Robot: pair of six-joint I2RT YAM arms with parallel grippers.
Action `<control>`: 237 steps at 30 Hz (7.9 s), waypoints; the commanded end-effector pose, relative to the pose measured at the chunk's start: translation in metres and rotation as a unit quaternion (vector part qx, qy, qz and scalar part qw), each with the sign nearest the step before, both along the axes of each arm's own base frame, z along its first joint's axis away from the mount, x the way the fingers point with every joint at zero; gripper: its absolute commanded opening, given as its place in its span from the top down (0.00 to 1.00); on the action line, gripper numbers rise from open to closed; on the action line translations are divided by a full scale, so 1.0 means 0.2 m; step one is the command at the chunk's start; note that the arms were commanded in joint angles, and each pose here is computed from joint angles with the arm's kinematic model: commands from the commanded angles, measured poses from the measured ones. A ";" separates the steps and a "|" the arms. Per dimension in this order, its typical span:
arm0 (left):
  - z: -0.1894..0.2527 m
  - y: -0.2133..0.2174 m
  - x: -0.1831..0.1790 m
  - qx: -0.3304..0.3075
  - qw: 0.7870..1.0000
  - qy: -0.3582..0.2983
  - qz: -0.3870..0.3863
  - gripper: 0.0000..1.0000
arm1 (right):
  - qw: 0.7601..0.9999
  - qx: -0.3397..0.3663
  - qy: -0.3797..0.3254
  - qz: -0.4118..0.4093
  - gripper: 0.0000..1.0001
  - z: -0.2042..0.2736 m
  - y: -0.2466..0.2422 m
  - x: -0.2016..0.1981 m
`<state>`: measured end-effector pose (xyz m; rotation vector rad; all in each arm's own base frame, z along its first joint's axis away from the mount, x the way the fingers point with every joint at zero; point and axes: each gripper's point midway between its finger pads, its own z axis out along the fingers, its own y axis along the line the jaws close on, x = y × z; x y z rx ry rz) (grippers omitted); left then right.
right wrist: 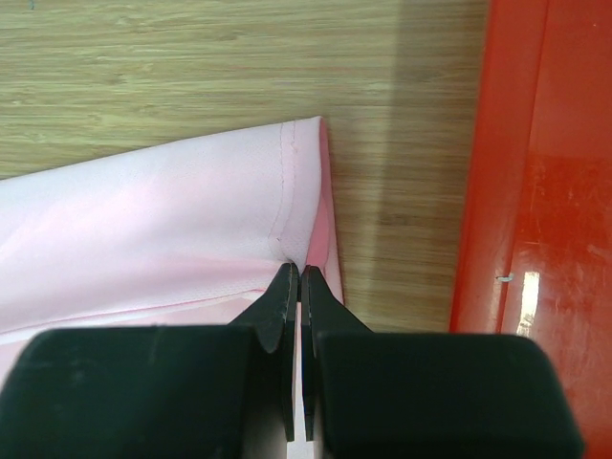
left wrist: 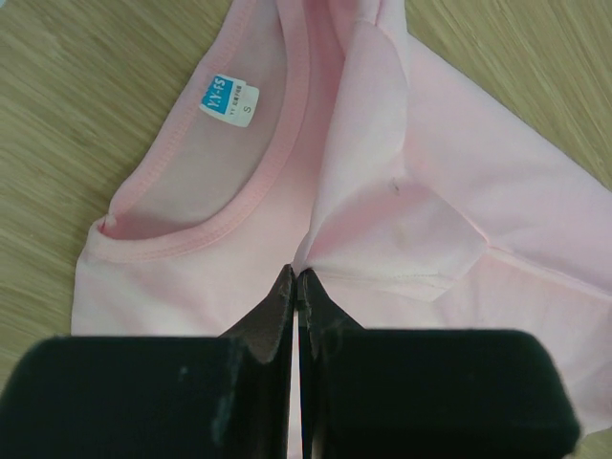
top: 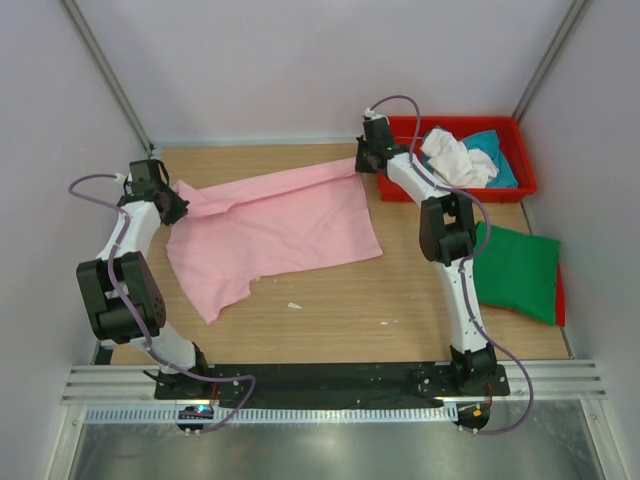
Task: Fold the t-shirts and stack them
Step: Fold the tshirt
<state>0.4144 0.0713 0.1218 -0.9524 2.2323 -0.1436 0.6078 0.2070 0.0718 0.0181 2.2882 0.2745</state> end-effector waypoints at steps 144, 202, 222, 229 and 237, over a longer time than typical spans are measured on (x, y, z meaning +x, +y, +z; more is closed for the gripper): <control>-0.31 0.25 0.10 -0.060 0.994 -0.002 0.089 1.00 | 0.985 0.034 -0.043 0.164 0.06 0.44 0.46 -0.23; -0.27 -0.47 -0.04 0.110 0.974 0.133 -0.147 0.40 | 0.997 -0.002 0.008 0.081 0.05 0.57 0.08 -0.85; -0.28 -0.46 0.08 0.141 0.963 0.127 -0.189 1.00 | 0.994 -0.002 0.021 0.112 0.05 0.47 0.19 -0.91; -0.17 -0.49 0.12 0.133 0.965 0.110 -0.197 1.00 | 0.982 0.059 0.010 0.179 0.05 0.49 0.48 -0.99; -0.09 -0.58 0.07 0.083 0.967 0.104 -0.216 1.00 | 0.964 0.112 -0.012 0.243 0.06 0.35 1.02 -1.15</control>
